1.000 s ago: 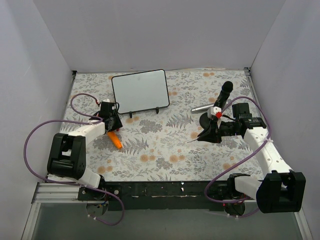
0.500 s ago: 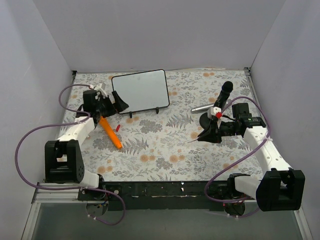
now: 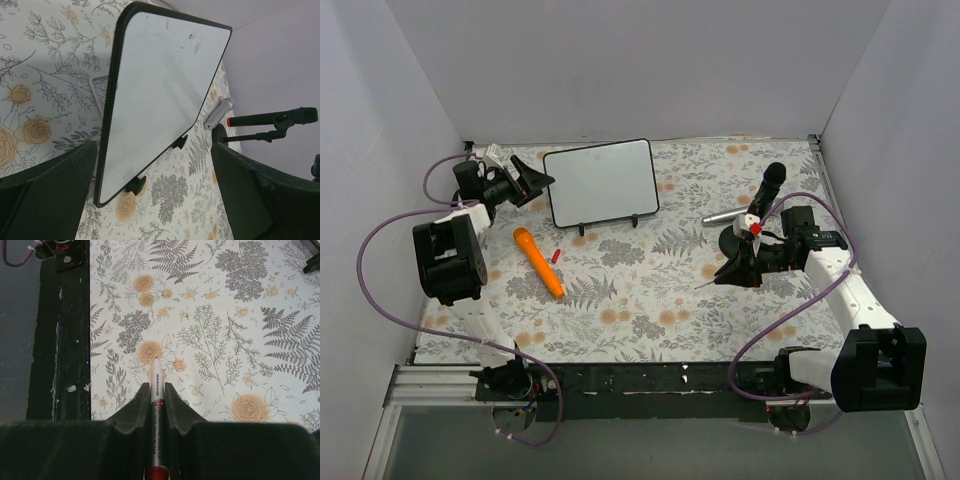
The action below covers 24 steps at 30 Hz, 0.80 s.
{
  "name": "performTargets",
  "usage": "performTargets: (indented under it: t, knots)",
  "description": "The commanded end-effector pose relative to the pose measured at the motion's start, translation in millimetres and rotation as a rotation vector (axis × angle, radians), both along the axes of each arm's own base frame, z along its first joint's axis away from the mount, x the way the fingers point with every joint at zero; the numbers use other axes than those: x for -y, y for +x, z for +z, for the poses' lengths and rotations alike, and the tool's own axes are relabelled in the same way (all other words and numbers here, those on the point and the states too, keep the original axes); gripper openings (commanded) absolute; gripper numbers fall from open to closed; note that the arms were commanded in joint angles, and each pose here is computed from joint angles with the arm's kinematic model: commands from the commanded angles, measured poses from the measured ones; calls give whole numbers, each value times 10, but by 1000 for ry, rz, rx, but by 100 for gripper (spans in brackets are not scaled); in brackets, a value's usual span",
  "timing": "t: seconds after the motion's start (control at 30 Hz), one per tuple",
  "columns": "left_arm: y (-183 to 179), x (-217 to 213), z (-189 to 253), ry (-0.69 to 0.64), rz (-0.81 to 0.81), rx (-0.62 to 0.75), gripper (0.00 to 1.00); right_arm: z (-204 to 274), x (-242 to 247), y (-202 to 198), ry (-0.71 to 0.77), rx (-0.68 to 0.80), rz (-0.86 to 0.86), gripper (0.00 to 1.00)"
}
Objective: Write a sentence on the whiteboard
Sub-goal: Pick up the whiteboard from the whiteboard stand.
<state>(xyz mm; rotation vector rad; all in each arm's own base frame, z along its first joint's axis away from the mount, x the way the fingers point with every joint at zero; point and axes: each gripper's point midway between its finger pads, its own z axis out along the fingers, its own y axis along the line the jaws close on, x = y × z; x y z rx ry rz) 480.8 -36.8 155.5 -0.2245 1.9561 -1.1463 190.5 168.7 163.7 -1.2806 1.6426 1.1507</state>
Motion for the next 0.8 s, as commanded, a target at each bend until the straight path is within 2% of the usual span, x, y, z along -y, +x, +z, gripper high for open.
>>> performTargets:
  t: [0.0,0.3,0.5,0.63,0.67,0.77]
  knots:
    - [113,3,61,-28,-99,61,98,71,-18,-9,32,1,11,1]
    - [319,48,-336,-34,-180,47,98,33,-19,-4,31,-22,12,1]
    - [294,321,-339,-61,-301,130,97,4,-11,12,21,-28,6,1]
    - [295,334,-298,-91,-342,167,84,-12,-12,20,21,-38,6,1]
    - [299,330,-285,-99,-348,171,77,-20,-11,21,19,-39,6,1]
    - [304,343,-256,-135,-360,175,69,-29,-9,20,17,-45,5,1]
